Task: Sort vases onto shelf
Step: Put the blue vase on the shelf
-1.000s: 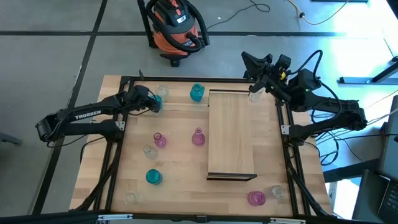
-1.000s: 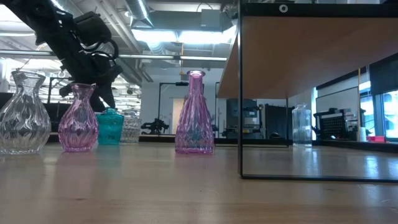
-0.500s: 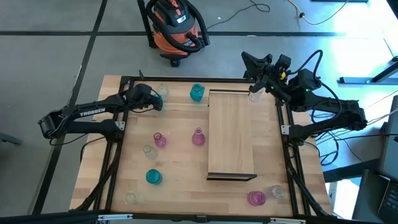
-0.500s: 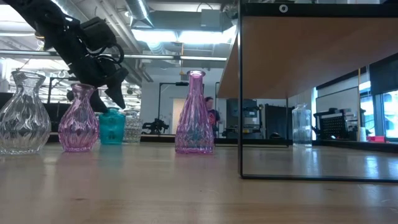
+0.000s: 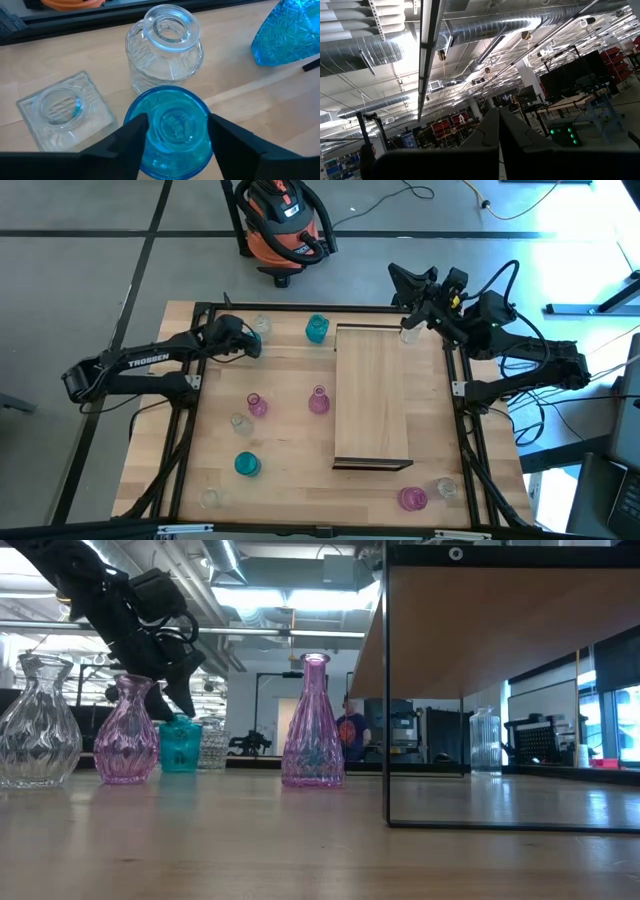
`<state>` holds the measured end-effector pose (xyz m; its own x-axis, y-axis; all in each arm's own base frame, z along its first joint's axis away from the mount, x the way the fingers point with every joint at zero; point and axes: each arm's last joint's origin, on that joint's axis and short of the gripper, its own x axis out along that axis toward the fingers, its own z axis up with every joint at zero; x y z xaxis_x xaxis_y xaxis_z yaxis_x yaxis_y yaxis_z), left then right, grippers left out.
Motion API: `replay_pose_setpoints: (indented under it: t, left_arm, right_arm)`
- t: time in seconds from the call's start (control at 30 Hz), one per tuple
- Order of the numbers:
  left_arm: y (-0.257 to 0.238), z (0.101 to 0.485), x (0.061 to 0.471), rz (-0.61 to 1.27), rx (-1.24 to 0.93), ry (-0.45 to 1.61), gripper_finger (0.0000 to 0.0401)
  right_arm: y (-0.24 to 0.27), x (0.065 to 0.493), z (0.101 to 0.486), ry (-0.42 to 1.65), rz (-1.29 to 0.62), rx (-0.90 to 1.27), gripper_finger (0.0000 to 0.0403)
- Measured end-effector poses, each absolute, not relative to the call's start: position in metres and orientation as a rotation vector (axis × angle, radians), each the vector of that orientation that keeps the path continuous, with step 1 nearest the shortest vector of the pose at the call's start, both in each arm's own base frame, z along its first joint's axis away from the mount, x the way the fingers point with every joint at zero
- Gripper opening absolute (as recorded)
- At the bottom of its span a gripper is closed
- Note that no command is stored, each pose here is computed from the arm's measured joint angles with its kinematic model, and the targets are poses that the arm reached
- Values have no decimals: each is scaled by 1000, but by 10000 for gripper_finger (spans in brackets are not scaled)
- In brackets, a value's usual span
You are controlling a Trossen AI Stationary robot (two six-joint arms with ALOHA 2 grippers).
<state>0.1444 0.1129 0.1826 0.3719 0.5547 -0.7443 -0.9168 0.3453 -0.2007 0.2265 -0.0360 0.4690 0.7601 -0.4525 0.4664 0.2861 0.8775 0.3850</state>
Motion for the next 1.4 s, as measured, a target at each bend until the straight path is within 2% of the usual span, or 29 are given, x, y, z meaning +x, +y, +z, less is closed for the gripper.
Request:
replay_pose_setpoints:
  t: [0.27, 0.57, 0.87, 1.1, 1.23, 1.4]
  left_arm:
    - [112, 182, 144, 1037, -685, 646, 140]
    - [110, 188, 143, 1030, -686, 648, 134]
    - [104, 216, 149, 995, -649, 679, 130]
    - [97, 241, 164, 825, -636, 623, 112]
    - [92, 261, 173, 732, -620, 560, 88]
    - [91, 270, 173, 748, -593, 562, 55]
  right_arm:
    - [-36, 227, 469, -581, -409, 301, 1]
    - [-36, 227, 469, -580, -408, 301, 1]
    - [-36, 227, 469, -579, -409, 300, 1]
    - [-36, 227, 468, -570, -410, 299, 1]
    - [-36, 227, 468, -567, -410, 299, 1]
    - [-36, 227, 467, -559, -411, 298, 1]
